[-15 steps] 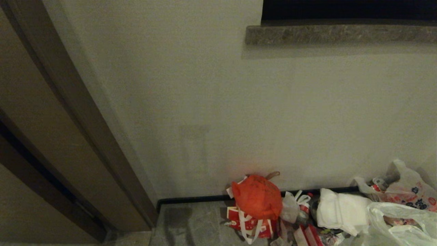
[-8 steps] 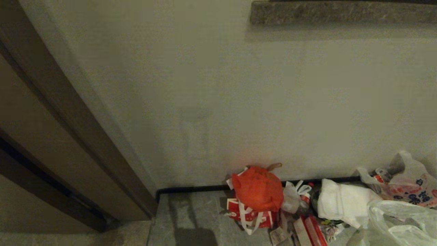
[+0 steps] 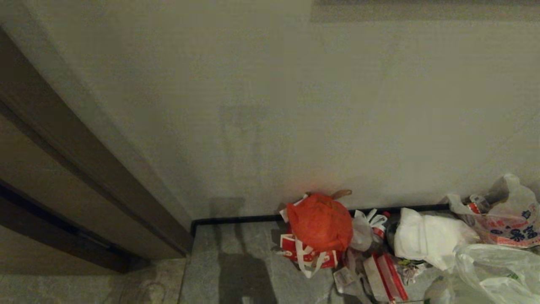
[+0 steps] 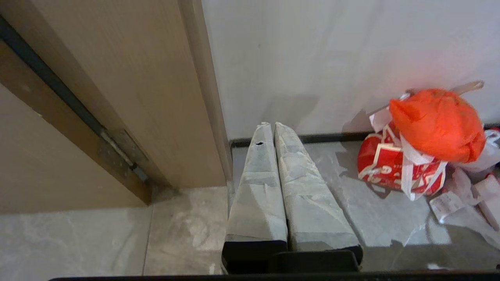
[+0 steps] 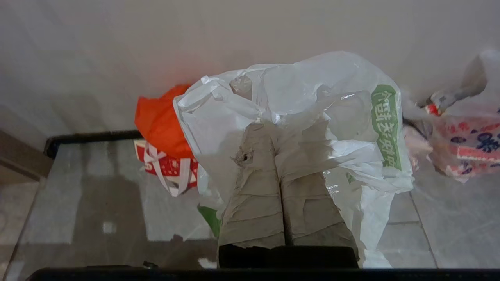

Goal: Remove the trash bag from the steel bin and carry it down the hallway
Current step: Put the trash bag at the door

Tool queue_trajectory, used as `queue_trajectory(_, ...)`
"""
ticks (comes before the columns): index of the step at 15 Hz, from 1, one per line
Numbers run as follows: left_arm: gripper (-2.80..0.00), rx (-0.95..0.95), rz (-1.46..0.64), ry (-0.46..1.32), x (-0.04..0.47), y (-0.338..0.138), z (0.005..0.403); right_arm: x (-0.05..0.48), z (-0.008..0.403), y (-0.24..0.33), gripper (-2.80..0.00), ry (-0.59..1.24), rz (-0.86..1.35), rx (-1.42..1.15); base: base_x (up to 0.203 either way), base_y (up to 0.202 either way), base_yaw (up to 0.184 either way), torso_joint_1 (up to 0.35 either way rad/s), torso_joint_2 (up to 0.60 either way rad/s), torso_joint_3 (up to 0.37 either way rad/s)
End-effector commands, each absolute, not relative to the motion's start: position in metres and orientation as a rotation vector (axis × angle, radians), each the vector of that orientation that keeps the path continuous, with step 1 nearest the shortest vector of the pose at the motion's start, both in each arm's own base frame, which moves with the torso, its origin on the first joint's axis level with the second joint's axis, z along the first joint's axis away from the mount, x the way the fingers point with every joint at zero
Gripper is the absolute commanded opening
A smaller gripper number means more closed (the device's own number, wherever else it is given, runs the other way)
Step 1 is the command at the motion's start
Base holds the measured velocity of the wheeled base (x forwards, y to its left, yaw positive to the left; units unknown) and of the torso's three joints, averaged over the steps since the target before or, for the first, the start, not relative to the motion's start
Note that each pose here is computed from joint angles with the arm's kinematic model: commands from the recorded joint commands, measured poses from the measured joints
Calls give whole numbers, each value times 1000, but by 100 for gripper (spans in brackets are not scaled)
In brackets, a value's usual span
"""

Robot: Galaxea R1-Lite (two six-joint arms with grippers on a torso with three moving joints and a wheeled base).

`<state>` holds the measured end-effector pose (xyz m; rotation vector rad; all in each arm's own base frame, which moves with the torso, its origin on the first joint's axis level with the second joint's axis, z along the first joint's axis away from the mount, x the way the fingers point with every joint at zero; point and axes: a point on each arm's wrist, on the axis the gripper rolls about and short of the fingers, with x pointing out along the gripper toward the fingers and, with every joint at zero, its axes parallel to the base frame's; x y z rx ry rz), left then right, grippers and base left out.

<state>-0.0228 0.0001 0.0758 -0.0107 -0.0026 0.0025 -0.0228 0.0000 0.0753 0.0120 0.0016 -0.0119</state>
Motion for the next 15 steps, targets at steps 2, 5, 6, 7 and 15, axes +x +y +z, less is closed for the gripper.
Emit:
queue_trajectory(2, -280, -11, 4, 0, -23, 0, 75, -23, 75, 0, -280, 1, -12, 12, 0, 0, 0, -2, 7, -193)
queue_trajectory(5, -280, -12, 5, 0, -23, 0, 75, -23, 75, 0, -280, 1, -12, 12, 0, 0, 0, 2, 3, -202)
queue_trajectory(6, -280, -12, 3, -1, -23, 0, 76, -23, 75, 0, -280, 1, -13, 14, 0, 0, 0, 4, 4, -203)
queue_trajectory(7, -280, -12, 3, 0, -23, 0, 75, -23, 75, 0, -280, 1, -14, 20, 0, 0, 0, 0, 1, -196)
queue_trajectory(15, -280, -9, 2, -2, -23, 0, 76, -41, 168, 2, -280, -27, 92, 14, 0, 0, 0, 1, 2, -42)
